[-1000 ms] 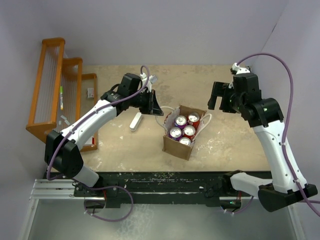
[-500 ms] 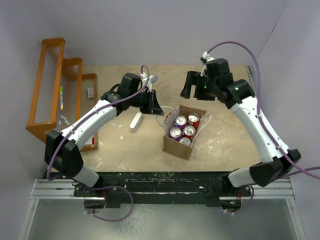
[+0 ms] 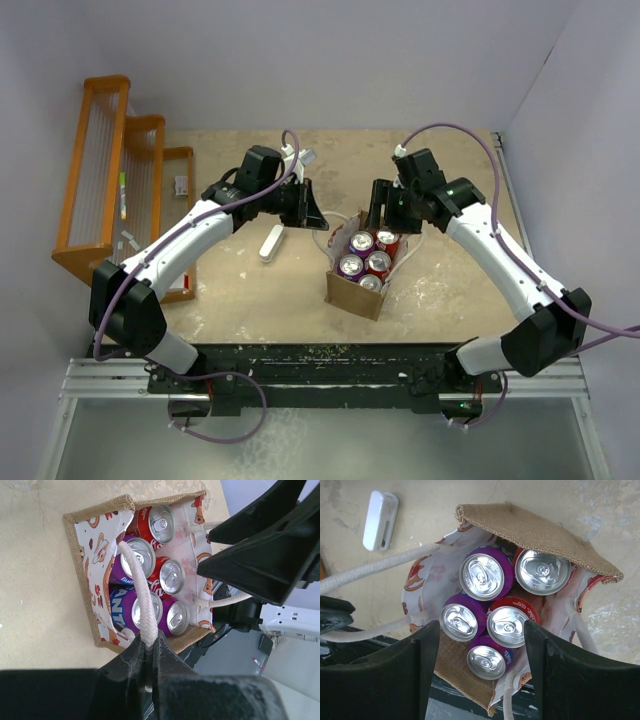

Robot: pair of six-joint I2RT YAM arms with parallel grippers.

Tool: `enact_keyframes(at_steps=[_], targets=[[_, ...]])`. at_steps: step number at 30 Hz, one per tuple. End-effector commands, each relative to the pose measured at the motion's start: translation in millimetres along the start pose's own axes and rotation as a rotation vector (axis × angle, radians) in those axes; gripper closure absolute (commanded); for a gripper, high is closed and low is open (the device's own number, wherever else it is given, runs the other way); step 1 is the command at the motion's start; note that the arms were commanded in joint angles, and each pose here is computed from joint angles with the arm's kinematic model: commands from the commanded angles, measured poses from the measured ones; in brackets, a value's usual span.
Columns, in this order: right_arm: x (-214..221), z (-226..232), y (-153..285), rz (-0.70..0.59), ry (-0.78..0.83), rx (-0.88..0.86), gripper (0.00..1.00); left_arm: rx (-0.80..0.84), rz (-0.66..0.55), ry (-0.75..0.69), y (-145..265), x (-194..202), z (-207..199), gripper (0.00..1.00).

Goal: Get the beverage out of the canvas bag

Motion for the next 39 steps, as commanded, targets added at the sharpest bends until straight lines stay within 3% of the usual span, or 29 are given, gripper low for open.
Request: enact_keyframes(at_steps=[1, 4, 9, 16, 39], targets=[[-2, 0, -7, -0.021, -0.020, 0.003, 0.32, 0.105, -0.048, -0.061, 15, -10, -24, 1.00], [11, -6, -14, 0.061, -0.053, 0.051, 0.34, 0.107, -0.039, -0.060, 14, -11, -24, 1.00], [19, -21, -22, 0.034, -0.191, 0.208, 0.33, 0.104, -0.031, -0.065, 16, -10, -25, 1.00], [18, -24, -37, -0.001, -0.343, 0.273, 0.33, 0.086, -0.007, -0.069, 19, -6, -24, 1.00], [6, -28, -91, 0.050, -0.394, 0.318, 0.25, 0.069, 0.027, -0.030, 38, 29, -14, 1.00]])
Point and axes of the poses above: each gripper's point midway between its finger pads, its own y axis back along the fingers, its own z axis along the line the jaws close on, x = y × z, the point moved 7 cm from there along y, back along the fingers, and after that the axes turned 9 degrees about y, right-handed, at the moved point
